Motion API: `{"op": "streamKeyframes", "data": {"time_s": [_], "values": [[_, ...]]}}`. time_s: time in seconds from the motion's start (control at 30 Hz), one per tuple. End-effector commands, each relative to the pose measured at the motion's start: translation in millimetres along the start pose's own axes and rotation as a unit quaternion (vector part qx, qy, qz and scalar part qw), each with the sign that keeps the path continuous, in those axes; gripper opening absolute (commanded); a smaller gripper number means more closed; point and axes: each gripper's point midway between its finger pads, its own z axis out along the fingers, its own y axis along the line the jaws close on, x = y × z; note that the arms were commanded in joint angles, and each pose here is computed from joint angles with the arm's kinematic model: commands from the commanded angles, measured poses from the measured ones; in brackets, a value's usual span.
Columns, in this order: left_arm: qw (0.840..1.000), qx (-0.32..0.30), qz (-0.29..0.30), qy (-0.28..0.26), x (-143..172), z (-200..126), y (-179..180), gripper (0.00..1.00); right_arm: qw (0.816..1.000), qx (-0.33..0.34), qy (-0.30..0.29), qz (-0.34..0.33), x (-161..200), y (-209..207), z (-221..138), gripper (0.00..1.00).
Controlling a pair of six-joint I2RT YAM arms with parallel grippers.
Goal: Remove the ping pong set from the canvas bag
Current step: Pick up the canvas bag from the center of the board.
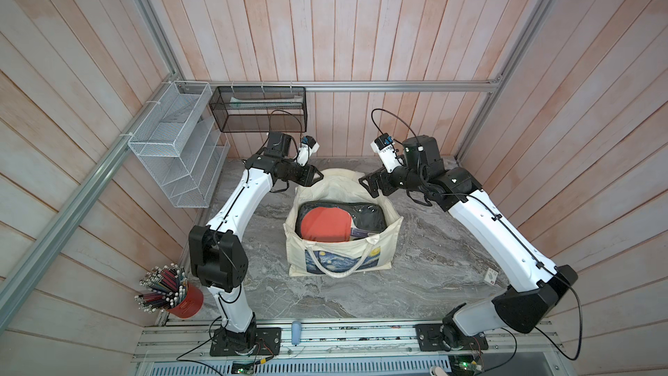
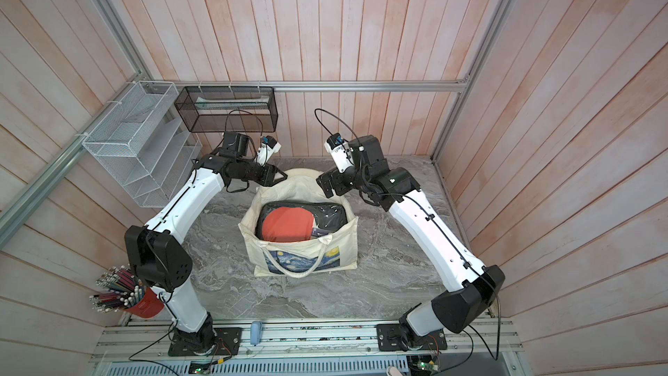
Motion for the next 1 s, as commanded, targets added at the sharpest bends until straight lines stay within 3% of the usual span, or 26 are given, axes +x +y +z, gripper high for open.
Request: {"op": "streamKeyframes", "data": {"time_s": [0.0,0.13,0.3,0.43,0.53,0.73,0.97], "values": [[0.999,0.048,0.026,-0.003,5,-12,-27,0.25,1.000,-0.005,0.018,-0.004,9,0,2,0.99],[0.999,0.043,0.026,0.002,14,-15,-29,0.00,1.000,-0.002,0.016,-0.005,5,-1,-2,0.99],[0.998,0.014,0.056,-0.029,-1,-35,-39,0.00,0.999,-0.022,0.017,-0.023,-1,9,-16,0.99],[0.990,-0.003,0.108,-0.095,-26,-68,-63,0.00,0.989,-0.127,0.023,-0.069,3,63,-30,0.99],[0.982,0.012,0.133,-0.136,-35,-90,-85,0.00,0.977,-0.189,0.062,-0.080,26,98,-20,1.00],[0.975,0.035,0.148,-0.164,-27,-107,-108,0.00,0.967,-0.190,0.150,-0.077,89,103,17,0.96],[0.976,0.034,0.140,-0.163,-13,-100,-105,0.00,0.956,-0.224,0.174,-0.080,111,112,29,0.96]]}}
